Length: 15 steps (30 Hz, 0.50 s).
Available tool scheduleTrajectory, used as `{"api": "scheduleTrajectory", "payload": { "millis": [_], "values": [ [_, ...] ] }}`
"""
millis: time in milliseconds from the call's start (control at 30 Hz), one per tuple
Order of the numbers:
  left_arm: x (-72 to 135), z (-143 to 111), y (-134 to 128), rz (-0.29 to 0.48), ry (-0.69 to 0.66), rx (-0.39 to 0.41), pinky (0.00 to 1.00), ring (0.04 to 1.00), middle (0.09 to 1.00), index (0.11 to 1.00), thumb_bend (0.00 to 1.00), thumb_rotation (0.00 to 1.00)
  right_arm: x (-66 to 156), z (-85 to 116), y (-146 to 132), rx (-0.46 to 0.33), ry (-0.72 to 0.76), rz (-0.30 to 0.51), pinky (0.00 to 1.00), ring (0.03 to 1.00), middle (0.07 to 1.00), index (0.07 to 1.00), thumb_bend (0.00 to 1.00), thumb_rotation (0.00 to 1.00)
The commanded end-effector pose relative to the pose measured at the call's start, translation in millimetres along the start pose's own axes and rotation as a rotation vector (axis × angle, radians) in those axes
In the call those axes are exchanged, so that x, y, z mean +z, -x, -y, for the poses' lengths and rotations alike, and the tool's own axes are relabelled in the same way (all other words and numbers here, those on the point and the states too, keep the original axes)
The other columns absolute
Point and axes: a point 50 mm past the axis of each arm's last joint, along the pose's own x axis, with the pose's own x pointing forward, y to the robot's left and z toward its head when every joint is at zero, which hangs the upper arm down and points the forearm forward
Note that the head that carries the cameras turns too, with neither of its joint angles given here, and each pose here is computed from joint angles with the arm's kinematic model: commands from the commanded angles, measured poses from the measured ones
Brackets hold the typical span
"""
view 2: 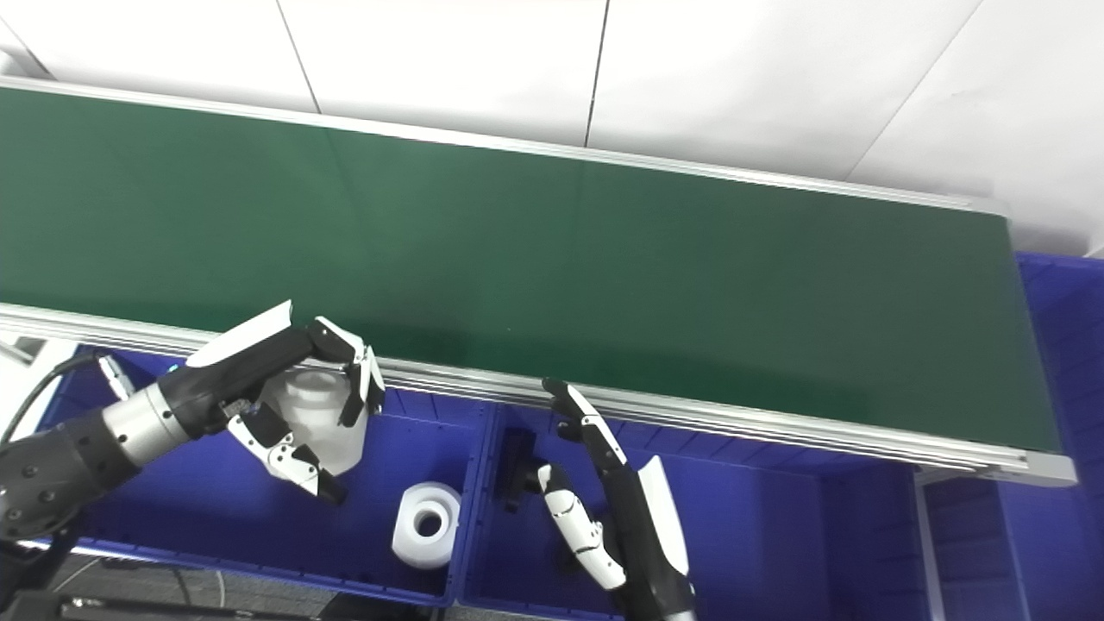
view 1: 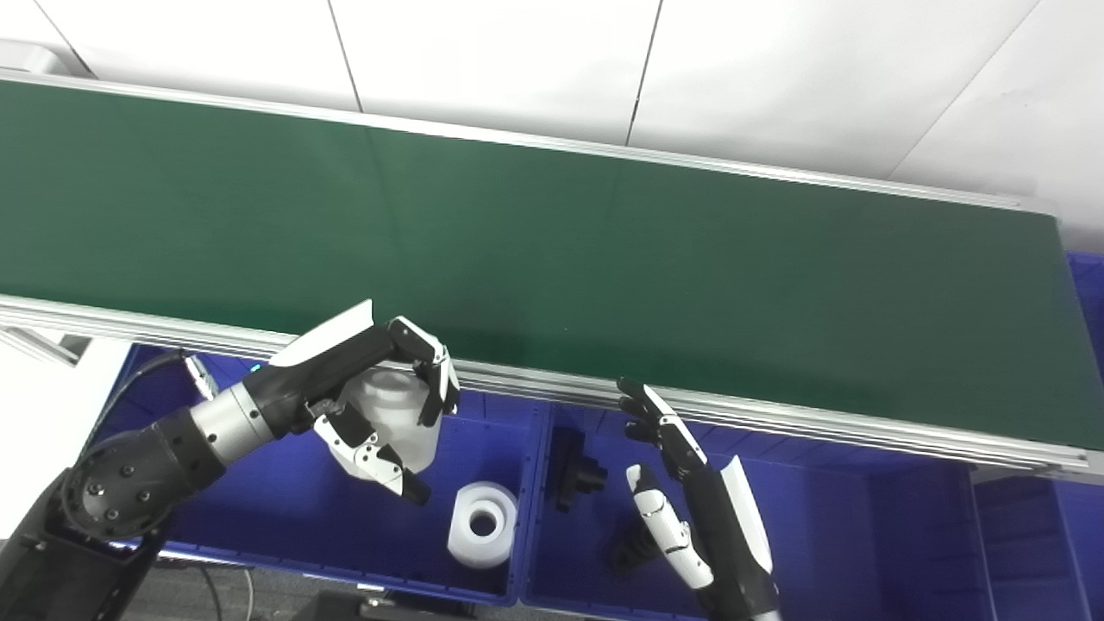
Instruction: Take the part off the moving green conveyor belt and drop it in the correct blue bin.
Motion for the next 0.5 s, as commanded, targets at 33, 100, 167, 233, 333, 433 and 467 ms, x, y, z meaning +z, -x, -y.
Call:
{"api": "scheduleTrajectory", "payload": {
  "millis": [33,100,167,233,333,433,467],
  "values": [
    [2.5,1.4,4.4,0.032,-0.021,0.016,0.16,0.205,0.472,0.281,0.54,0.00,7.7,2.1,-1.2,-0.011,-0.003,0.027,0.82,0.887,0.914,0.897,0.38,0.94],
    [0.8,5.3,8.2,0.018,0.001,0.014,0.16,0.206,0.472,0.284,0.54,0.00,8.4,2.4,-1.3,-0.009,-0.001,0.029,0.82,0.886,0.913,0.896,0.38,0.94],
    [0.0,8.1,11.1,0.008,0.014,0.015,0.16,0.208,0.472,0.287,0.54,0.00,9.1,2.3,-1.4,-0.009,-0.001,0.031,0.82,0.885,0.913,0.895,0.37,0.94],
    [-2.3,11.8,14.5,0.006,0.026,0.022,0.17,0.209,0.472,0.289,0.54,0.00,9.6,2.2,-1.8,-0.009,-0.001,0.032,0.82,0.885,0.913,0.895,0.37,0.94],
    [-8.7,19.3,20.3,0.020,0.043,0.048,0.17,0.210,0.472,0.284,0.54,0.00,9.9,1.8,-2.4,-0.009,-0.005,0.036,0.82,0.885,0.913,0.895,0.36,0.92],
    [-13.7,26.3,26.4,0.029,0.066,0.106,0.18,0.215,0.472,0.270,0.54,0.00,10.1,0.8,-2.9,-0.009,-0.007,0.034,0.82,0.883,0.912,0.894,0.37,0.92],
    [-14.8,28.0,27.8,0.031,0.066,0.123,0.18,0.216,0.472,0.269,0.54,0.00,10.1,0.6,-2.8,-0.009,-0.008,0.034,0.82,0.883,0.912,0.894,0.37,0.92]
  ]
}}
